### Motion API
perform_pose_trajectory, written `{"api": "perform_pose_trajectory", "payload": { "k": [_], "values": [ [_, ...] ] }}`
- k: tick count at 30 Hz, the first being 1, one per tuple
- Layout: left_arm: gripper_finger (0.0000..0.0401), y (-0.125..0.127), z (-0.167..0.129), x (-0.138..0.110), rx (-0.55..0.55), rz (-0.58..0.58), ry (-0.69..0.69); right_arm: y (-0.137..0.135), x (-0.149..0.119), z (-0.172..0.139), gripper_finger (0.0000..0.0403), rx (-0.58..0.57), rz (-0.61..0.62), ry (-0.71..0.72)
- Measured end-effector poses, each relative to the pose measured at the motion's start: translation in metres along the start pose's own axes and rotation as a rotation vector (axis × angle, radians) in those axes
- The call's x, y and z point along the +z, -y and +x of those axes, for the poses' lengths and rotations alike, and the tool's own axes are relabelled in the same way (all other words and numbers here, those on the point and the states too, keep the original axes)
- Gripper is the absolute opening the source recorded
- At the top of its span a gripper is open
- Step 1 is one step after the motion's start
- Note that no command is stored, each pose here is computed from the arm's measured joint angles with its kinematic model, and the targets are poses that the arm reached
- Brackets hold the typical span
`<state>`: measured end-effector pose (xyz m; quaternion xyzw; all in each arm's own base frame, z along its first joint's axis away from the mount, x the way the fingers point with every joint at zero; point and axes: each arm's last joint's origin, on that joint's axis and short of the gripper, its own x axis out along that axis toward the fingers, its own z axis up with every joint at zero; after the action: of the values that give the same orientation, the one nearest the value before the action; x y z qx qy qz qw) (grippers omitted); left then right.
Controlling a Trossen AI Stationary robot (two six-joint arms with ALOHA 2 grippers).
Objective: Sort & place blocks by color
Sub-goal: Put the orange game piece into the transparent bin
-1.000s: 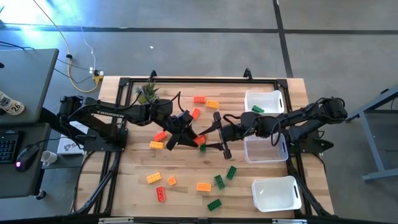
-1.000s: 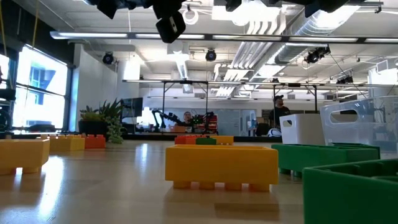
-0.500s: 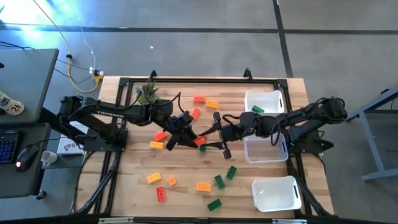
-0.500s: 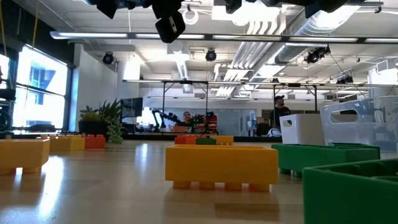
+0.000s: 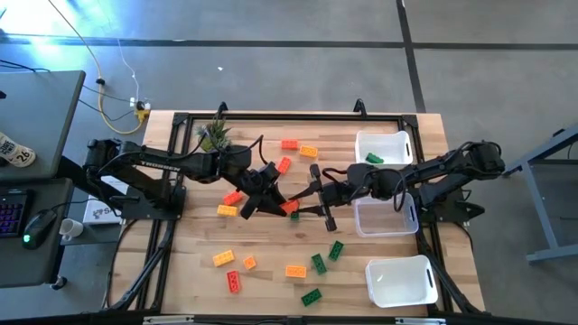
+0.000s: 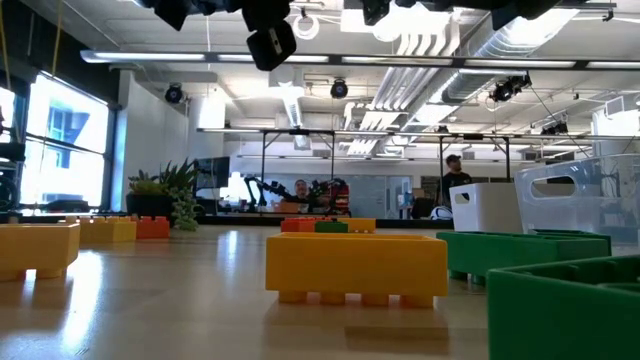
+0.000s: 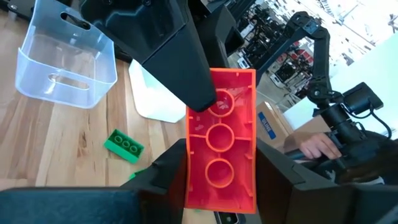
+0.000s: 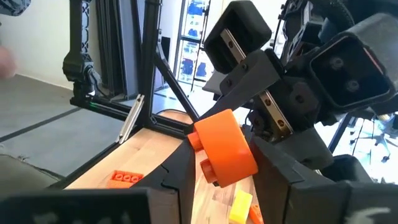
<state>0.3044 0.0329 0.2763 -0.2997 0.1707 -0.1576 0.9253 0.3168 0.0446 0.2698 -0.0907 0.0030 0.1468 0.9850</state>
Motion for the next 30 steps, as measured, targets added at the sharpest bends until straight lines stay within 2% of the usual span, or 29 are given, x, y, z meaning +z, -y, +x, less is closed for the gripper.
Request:
{"api": "perform_pose_trajectory", "payload": {
  "k": [15,19,30],
  "values": [
    [0.0180,-0.001,0.000,0.002,0.053,0.053,0.039,0.001,-0.006,0.000,0.0095,-0.061,0.169,-0.057],
    [0.0191,0.000,0.001,0.001,0.077,0.102,0.041,0.001,-0.007,0.000,0.0094,-0.071,0.175,-0.080],
    [0.0205,-0.011,-0.005,0.003,0.112,0.074,0.027,0.001,-0.010,-0.001,0.0088,-0.101,0.155,-0.114]
  ]
}}
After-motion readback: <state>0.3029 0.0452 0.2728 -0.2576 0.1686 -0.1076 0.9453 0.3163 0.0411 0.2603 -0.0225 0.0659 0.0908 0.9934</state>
